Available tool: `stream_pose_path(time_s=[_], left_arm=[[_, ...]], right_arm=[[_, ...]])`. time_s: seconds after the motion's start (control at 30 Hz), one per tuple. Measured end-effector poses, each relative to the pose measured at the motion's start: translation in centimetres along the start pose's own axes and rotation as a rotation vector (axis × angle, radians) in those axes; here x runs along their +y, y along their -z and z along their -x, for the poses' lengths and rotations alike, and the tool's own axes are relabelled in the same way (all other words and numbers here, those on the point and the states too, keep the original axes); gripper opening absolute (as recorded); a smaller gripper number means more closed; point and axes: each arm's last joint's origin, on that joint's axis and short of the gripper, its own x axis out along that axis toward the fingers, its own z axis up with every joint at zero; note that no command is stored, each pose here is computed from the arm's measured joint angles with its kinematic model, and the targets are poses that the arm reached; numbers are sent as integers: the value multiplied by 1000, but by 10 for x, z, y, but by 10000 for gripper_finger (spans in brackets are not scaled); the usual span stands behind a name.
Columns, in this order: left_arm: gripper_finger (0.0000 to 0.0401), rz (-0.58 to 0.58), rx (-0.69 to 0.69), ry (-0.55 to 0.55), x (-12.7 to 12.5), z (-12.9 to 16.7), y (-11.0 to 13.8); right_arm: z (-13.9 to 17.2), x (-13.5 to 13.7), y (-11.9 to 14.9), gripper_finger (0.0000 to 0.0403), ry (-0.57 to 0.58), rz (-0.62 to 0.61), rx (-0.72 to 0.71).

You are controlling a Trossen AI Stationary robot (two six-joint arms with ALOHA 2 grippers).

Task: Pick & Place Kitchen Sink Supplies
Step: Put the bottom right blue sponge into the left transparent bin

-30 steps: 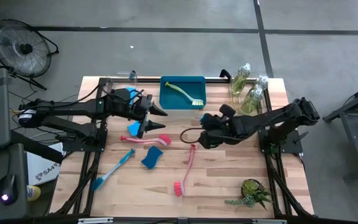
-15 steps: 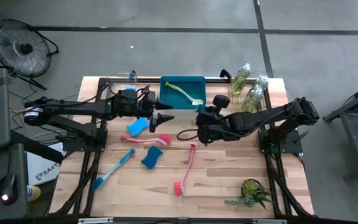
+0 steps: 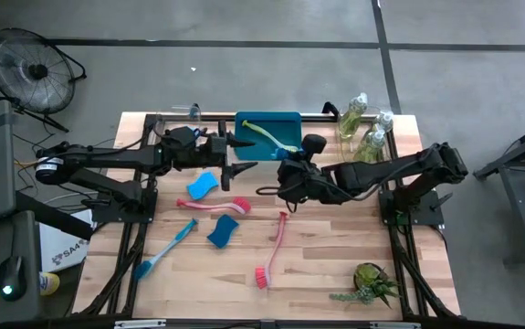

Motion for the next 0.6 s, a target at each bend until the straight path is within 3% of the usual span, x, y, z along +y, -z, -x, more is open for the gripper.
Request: stream_pose_path(time_s=[0.27,0.6], left_arm=[[254,-44,17,-51,1,-1,2],[254,-57,85,-23,1,-36,6]], right_arm=[[-6,-4,-5,33,-11,-69,-27],[-14,-11,-8,29,-17,-128,-47]])
